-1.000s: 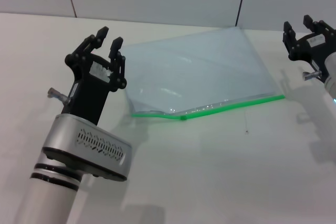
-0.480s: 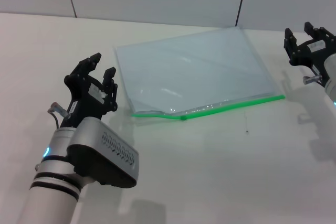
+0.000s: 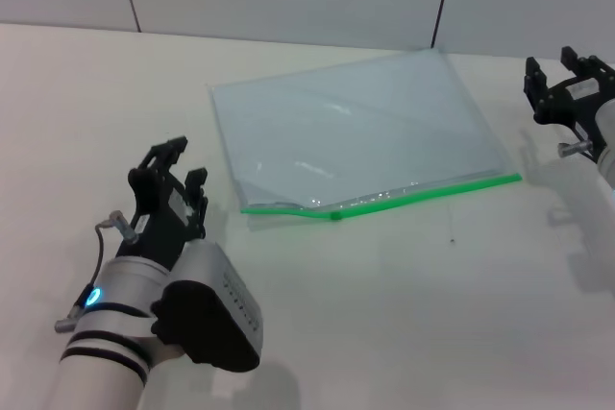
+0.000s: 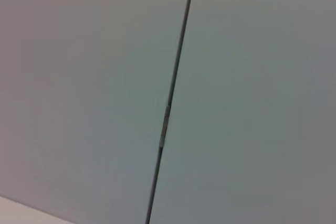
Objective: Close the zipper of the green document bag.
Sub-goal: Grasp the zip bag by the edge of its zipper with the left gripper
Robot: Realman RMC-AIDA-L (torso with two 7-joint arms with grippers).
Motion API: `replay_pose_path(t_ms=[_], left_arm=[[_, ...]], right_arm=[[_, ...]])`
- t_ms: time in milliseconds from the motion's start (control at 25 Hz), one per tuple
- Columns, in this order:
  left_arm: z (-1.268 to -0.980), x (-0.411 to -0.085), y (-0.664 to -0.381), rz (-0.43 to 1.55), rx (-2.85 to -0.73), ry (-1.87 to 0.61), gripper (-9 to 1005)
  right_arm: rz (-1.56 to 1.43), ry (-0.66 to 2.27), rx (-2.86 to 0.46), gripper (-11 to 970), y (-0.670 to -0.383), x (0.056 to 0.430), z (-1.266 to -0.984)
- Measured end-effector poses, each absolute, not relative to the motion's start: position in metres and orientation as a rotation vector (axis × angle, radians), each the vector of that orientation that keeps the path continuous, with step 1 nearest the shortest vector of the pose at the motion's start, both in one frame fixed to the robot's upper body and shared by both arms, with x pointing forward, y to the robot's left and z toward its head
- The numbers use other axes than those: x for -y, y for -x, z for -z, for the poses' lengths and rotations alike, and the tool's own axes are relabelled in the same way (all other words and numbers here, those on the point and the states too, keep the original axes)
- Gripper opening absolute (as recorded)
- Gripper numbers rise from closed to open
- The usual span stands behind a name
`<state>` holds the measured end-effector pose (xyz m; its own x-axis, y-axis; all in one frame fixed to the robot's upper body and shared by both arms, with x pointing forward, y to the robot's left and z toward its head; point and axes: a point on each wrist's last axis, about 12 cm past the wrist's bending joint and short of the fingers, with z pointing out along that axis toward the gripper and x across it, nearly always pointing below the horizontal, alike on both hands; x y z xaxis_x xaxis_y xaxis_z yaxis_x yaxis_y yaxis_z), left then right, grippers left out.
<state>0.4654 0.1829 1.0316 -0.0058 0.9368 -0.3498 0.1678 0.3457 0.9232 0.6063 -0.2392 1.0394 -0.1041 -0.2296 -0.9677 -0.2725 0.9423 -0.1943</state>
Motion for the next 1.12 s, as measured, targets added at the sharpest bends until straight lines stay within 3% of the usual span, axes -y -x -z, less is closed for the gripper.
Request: replay_pose_path(t_ms=[1120], left_arm=[[-1.014, -0.176, -0.463, -0.773, -1.507, -1.271, 464]], right_arm=[[-0.03, 0.342, -1.699, 449, -0.606, 0.248, -1.039]])
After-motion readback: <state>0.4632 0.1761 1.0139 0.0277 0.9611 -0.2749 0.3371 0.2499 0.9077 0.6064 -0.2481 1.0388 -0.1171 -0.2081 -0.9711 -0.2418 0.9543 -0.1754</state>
